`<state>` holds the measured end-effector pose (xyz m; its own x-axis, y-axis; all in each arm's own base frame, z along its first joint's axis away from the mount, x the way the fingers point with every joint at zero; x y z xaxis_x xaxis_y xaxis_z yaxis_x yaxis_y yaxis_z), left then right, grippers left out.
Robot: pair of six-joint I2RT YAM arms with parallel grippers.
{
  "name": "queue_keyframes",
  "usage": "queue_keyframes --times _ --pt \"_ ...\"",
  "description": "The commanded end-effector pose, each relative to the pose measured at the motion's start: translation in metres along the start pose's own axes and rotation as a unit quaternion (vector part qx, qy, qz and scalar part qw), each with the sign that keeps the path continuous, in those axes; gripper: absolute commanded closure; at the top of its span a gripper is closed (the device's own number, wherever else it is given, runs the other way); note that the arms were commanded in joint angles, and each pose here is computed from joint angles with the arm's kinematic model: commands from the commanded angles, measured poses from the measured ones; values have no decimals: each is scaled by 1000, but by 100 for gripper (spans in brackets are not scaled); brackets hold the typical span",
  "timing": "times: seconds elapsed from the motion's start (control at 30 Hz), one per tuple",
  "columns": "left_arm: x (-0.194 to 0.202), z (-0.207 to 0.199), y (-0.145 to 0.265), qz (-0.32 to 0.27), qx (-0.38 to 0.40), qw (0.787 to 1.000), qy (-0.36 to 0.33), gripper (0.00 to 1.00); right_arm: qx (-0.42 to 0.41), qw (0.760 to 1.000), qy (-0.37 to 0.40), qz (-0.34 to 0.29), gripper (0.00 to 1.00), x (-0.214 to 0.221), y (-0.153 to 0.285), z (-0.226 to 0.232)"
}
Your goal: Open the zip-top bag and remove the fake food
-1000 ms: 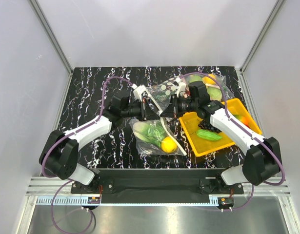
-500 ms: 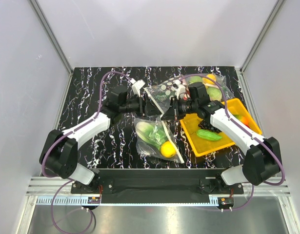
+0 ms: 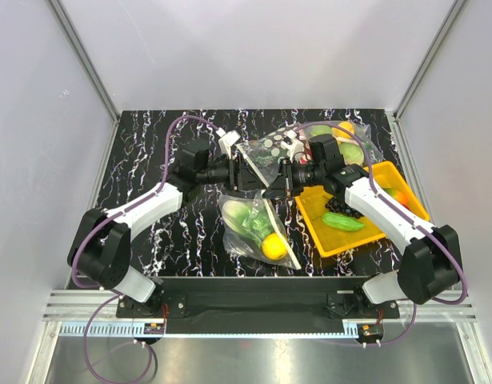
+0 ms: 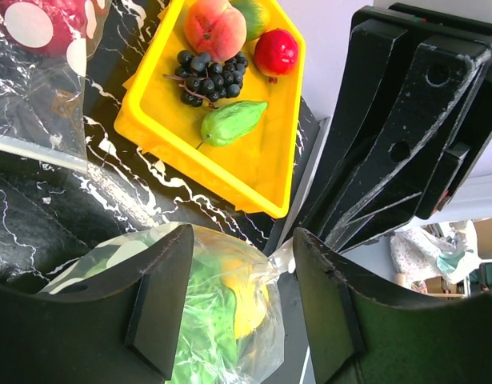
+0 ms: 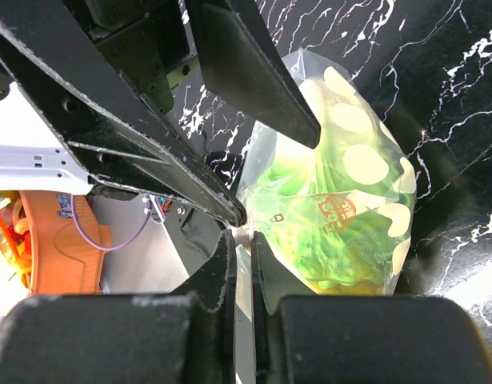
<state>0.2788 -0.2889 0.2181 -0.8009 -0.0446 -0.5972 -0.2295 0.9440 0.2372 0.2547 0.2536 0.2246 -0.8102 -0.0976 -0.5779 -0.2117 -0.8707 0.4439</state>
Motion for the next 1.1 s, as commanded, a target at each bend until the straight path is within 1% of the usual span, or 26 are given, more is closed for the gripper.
queue_keyframes --times 0.0,0.23,0.33,0.43,0.53,0.7,0.8,0.83,0.87,0.9,0.93,0.97,1.03,1.07 --pt "-5 -11 6 -10 28 999 -40 42 -44 998 31 -23 97 -23 8 29" --pt "2 -10 19 -11 35 998 -43 41 -46 998 29 -20 97 -27 9 28" --pt "5 -17 30 -17 38 997 -57 40 -47 998 30 -21 97 -28 11 29" --pt "8 -20 34 -7 42 996 -73 40 -50 998 29 -18 97 -28 11 30" --pt "9 -24 31 -1 53 996 -78 39 -55 998 27 -17 97 -29 10 30" --pt "11 -24 22 9 49 995 -84 39 -62 998 26 -13 97 -32 8 33" --pt "12 -23 16 13 50 995 -85 41 -65 997 28 -10 97 -33 8 34" --pt "11 -23 14 12 50 995 -83 47 -64 997 28 -9 97 -32 8 33" --pt "8 -24 14 8 53 995 -85 52 -62 998 27 -8 97 -32 8 32" --pt "8 -23 12 8 52 995 -80 62 -56 998 28 -6 97 -31 8 31" --pt "6 -24 12 6 53 995 -81 62 -52 998 28 -5 97 -30 8 30" --pt "4 -25 12 2 55 995 -83 71 -50 998 29 -4 97 -30 9 29" --pt "3 -26 11 0 59 995 -79 78 -41 999 27 -1 97 -28 10 27" --pt "1 -29 11 -3 64 995 -82 84 -34 999 27 -3 97 -27 10 25"
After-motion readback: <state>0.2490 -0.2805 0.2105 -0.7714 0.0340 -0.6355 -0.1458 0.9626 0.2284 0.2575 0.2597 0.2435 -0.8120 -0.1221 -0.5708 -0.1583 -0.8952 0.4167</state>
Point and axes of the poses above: each gripper's point midway between its finger pads, its own y axis back along the fingers, its own z axis along the line the jaws close on, x = y × z, the point moved 3 cm from there along y, back along the fingers, and after that the axes turned 2 degrees about y, right-handed, at the moved point
